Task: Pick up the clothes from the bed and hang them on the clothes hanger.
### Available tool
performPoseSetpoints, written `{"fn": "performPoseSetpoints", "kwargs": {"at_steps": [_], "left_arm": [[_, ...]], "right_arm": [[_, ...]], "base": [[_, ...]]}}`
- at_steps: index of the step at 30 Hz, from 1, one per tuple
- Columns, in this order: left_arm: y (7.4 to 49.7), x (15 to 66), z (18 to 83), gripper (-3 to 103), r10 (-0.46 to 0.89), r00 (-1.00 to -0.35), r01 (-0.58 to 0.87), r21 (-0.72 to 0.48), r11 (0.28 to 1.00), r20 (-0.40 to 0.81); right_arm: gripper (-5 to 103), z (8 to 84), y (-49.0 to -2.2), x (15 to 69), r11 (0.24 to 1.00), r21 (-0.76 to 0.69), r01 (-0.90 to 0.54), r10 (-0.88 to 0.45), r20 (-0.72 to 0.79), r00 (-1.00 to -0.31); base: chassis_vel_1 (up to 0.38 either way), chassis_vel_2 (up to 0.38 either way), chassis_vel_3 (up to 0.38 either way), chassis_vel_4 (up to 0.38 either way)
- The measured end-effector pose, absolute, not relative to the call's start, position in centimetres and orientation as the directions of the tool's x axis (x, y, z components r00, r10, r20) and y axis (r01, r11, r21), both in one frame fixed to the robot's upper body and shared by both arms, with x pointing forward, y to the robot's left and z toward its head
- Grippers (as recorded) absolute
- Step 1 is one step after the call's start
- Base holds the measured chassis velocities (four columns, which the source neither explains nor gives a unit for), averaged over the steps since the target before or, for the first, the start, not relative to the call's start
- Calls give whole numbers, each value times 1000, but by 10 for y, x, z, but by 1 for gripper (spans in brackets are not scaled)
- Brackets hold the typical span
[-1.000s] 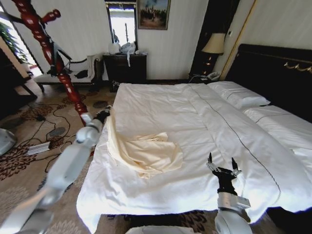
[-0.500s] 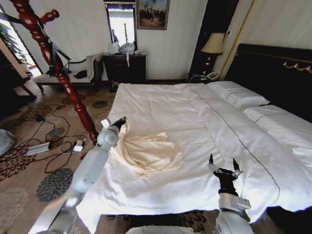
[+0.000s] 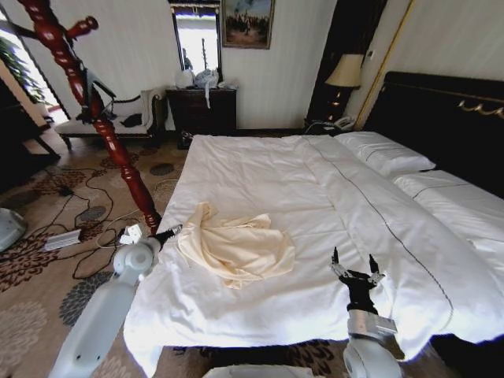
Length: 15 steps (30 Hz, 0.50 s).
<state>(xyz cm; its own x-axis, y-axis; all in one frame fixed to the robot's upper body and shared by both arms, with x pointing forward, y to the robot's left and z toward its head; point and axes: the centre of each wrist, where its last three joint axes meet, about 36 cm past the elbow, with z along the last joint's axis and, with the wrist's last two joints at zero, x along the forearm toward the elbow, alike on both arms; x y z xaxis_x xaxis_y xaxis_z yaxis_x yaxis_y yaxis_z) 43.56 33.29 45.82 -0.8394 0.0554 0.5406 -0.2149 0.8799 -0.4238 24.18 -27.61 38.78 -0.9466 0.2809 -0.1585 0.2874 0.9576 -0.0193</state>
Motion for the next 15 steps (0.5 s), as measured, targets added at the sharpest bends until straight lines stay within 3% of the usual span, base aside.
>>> {"fn": "performPoseSetpoints", "kwargs": {"at_steps": [7,15], "left_arm": [[329,440,454,101,79,-858,-211,-489,847,507],[321,468,436,83,85,-855,-239,-535,810,512]], "right_arm": [[100,385,-275,241,959,-28,282,275,-150,-950],[100,381,-277,239,955,-37,293,286,-137,-948]], "base": [[0,0,0,0],[0,0,0,0]]}}
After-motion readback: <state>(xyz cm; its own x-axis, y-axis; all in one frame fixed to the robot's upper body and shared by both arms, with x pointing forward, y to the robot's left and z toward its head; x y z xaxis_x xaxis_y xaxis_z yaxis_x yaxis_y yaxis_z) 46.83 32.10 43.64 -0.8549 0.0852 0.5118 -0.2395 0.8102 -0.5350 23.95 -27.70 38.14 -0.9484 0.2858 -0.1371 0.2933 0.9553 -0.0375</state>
